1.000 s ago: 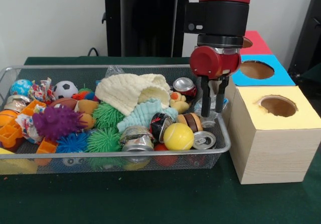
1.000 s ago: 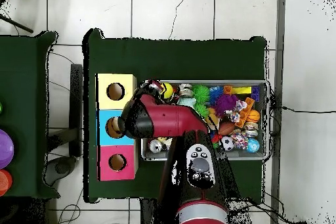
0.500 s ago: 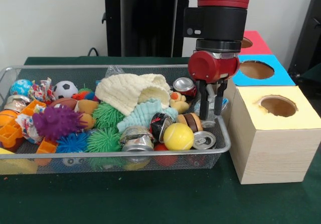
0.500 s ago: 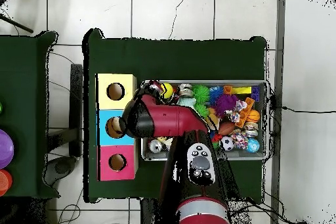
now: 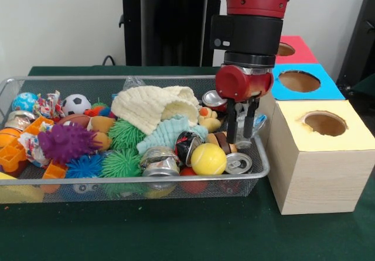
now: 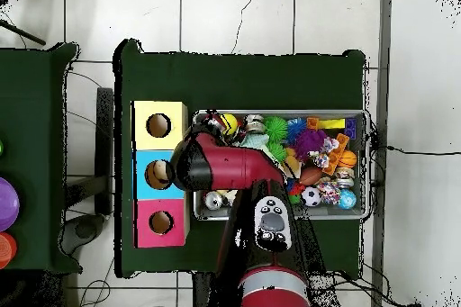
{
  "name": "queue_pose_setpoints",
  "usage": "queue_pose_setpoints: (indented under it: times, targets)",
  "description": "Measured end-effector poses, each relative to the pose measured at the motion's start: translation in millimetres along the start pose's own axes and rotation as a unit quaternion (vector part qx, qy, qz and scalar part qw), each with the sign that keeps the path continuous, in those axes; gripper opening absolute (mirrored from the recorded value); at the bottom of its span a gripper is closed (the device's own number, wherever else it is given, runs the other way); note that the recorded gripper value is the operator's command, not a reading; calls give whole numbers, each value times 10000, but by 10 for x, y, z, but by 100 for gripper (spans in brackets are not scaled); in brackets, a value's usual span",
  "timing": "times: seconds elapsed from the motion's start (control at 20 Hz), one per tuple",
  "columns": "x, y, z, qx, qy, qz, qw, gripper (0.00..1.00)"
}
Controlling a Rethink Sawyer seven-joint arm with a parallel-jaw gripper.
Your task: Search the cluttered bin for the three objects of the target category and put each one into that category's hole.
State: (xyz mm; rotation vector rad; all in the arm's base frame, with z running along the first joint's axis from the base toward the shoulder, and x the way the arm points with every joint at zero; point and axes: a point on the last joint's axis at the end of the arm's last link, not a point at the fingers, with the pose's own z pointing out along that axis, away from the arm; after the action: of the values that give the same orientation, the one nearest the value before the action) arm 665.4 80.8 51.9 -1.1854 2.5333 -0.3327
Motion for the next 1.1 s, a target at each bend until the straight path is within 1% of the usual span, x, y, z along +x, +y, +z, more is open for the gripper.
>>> queue_pose_setpoints:
  times: [0.25,0.45,0.9,1.1]
  targets:
    - [0,74,35,3,39,-30,10000,100]
    - [-29,80,30,8,45,23,10000,100]
    - [-201,-73,-22,209,0,172,9996,100]
    - [-303,-172,-47,313,-40,299,9991,100]
